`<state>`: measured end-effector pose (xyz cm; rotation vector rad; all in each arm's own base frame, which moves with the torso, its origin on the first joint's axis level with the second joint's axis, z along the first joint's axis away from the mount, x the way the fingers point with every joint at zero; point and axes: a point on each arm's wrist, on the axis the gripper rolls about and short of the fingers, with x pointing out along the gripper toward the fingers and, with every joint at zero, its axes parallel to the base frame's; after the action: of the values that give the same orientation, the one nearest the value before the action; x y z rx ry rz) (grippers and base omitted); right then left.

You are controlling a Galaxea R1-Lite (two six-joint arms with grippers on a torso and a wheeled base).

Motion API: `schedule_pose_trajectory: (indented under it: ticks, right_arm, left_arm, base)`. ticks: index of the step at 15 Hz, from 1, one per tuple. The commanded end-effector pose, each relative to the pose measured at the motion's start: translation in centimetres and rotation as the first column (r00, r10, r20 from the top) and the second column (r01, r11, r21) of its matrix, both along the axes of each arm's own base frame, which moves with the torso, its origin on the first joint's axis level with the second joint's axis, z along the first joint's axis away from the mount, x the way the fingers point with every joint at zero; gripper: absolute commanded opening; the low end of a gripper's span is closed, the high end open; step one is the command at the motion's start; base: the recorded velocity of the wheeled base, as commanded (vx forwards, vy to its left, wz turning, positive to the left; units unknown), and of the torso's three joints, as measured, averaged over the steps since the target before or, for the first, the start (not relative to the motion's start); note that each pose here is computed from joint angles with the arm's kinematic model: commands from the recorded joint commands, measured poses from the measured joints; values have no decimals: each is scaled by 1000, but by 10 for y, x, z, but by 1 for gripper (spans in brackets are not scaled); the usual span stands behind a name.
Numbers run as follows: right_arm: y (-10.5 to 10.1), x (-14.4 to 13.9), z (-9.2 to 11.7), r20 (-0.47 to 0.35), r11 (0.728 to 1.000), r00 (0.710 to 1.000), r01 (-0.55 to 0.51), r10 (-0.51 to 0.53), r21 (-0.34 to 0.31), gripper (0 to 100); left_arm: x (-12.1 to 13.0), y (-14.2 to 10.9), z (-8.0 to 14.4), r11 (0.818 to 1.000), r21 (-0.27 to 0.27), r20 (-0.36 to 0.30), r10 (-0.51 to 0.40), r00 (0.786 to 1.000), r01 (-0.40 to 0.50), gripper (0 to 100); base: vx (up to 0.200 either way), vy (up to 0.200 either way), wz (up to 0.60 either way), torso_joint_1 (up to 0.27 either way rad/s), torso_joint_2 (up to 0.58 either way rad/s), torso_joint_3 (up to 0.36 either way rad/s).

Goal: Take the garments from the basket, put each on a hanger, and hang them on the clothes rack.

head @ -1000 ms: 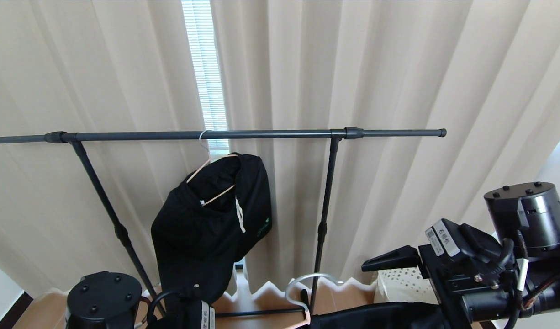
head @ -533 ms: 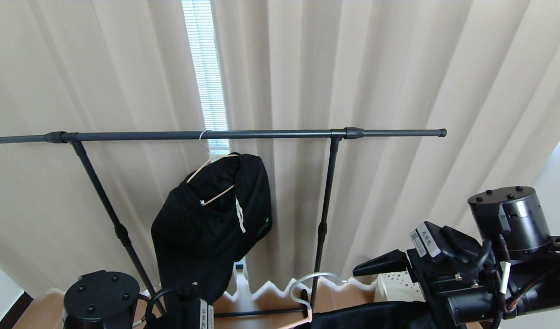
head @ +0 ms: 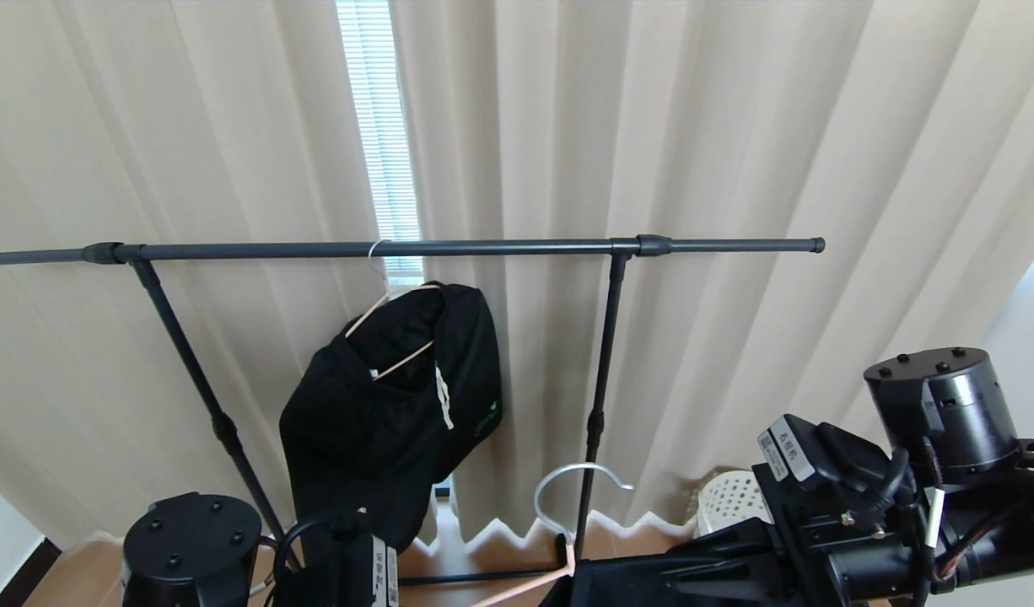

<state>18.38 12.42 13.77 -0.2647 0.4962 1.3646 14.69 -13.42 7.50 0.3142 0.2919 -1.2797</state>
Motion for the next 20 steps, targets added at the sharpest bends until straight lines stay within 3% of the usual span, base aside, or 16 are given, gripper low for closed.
schedule_pose_trajectory:
  ticks: [1,10,11,15,20]
  right_arm:
    - [0,0,1,6,1000,1000,0,0,3,0]
    - [-1,-2,5,20,1000,1000,0,0,12,0]
    - [-1,-2,6,23,1000,1000,0,0,13,0]
    - [-1,-2,5,19,1000,1000,3,-3,10,0]
    - [-2,-2,5,21,1000,1000,7,-7,10,0]
  left_arm:
    - [2,-1,-1,1000,-7,-8,7,1000,-7,0]
    - [7,-1,-20,998,-52,41,25,999,-22,0]
    - [9,-2,-18,997,-74,60,28,998,-23,100]
    - [9,-2,-16,996,-84,70,25,997,-19,100]
    - [13,3,-15,994,-104,34,44,998,-41,100]
  base:
    - [0,0,0,0,0,0]
    - [0,0,0,0,0,0]
    - [0,0,0,0,0,0]
    - [0,0,0,0,0,0]
    - [0,0,0,0,0,0]
